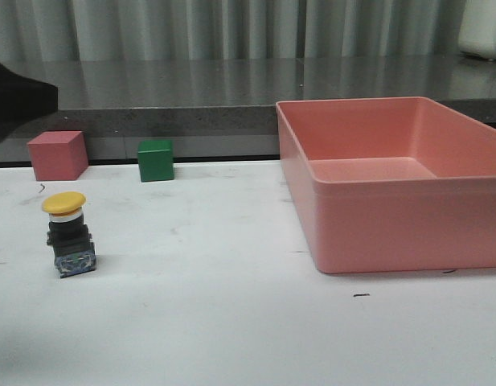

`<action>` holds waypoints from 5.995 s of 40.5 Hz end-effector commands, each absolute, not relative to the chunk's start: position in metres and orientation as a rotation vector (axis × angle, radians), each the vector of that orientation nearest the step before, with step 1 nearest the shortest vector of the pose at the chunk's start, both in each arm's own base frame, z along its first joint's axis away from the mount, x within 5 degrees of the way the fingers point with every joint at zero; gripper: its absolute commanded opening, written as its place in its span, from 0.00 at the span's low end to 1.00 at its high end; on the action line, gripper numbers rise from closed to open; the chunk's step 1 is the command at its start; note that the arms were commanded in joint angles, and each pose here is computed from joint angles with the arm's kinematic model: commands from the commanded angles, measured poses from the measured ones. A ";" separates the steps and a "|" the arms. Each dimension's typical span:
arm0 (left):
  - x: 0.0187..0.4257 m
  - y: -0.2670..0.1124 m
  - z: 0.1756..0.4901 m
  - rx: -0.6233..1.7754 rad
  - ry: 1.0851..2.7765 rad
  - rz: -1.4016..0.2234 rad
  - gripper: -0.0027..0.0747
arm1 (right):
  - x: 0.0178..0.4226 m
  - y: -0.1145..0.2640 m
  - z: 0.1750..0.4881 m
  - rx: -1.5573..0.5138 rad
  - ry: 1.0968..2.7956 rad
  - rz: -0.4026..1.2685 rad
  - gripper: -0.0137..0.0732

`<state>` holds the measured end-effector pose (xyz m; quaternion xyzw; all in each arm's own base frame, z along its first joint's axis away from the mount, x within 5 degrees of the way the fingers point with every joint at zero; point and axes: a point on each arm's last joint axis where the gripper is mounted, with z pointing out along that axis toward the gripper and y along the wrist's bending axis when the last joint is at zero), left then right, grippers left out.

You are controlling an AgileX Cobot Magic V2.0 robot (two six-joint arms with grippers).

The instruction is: Place and stand button with both arms

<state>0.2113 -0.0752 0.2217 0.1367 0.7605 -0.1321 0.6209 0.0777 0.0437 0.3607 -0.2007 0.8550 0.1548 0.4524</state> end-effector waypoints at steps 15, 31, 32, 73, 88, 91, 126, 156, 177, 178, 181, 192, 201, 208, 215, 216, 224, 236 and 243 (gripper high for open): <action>0.171 -0.051 0.318 0.252 2.223 -0.155 0.74 | 0.079 0.044 0.373 -0.461 2.034 0.398 0.73; 0.153 -0.046 0.320 0.237 2.350 -0.162 0.74 | 0.079 0.044 0.373 -0.461 2.034 0.398 0.73; 0.153 -0.046 0.320 0.237 2.350 -0.162 0.74 | 0.079 0.044 0.373 -0.461 2.034 0.398 0.73; 0.153 -0.046 0.320 0.241 2.348 -0.152 0.01 | 0.080 0.044 0.373 -0.457 2.025 0.396 0.69; 0.153 -0.046 0.320 0.241 2.348 -0.152 0.01 | 0.080 0.044 0.373 -0.457 2.025 0.396 0.08; 0.153 -0.046 0.320 0.241 2.348 -0.152 0.01 | 0.080 0.044 0.373 -0.457 2.025 0.396 0.08; 0.092 -0.009 0.321 0.023 1.792 -0.126 0.01 | 0.080 0.044 0.373 -0.457 2.025 0.396 0.08; 0.053 -0.001 0.220 0.029 1.371 0.011 0.01 | 0.080 0.044 0.373 -0.456 2.024 0.396 0.08; 0.053 -0.001 0.219 -0.003 1.380 -0.020 0.01 | 0.080 0.044 0.373 -0.456 2.024 0.396 0.08; 0.053 -0.001 0.219 -0.004 1.380 -0.020 0.01 | 0.080 0.044 0.373 -0.456 2.024 0.396 0.08; 0.053 0.000 0.219 -0.012 1.381 -0.022 0.01 | 0.080 0.044 0.373 -0.456 2.024 0.396 0.08; 0.054 0.000 0.217 -0.018 1.404 -0.019 0.01 | 0.080 0.044 0.373 -0.456 2.024 0.396 0.08; 0.054 0.000 0.217 -0.018 1.404 -0.019 0.01 | 0.080 0.044 0.373 -0.456 2.024 0.396 0.08; 0.054 0.000 0.217 -0.018 1.404 -0.019 0.01 | 0.080 0.044 0.373 -0.456 2.024 0.396 0.08; 0.054 0.000 0.217 -0.018 1.404 -0.019 0.01 | 0.080 0.044 0.373 -0.456 2.024 0.396 0.08; 0.054 0.000 0.217 -0.018 1.404 -0.019 0.01 | 0.080 0.044 0.373 -0.456 2.024 0.396 0.08; 0.054 0.000 0.217 -0.018 1.404 -0.019 0.01 | 0.082 0.038 0.374 -0.432 1.963 0.302 0.08; 0.054 0.000 0.217 -0.018 1.404 -0.019 0.01 | 0.061 0.010 0.305 -0.190 1.590 0.032 0.08; 0.054 0.000 0.217 -0.018 1.404 -0.019 0.01 | 0.052 0.005 0.253 -0.096 1.519 -0.001 0.08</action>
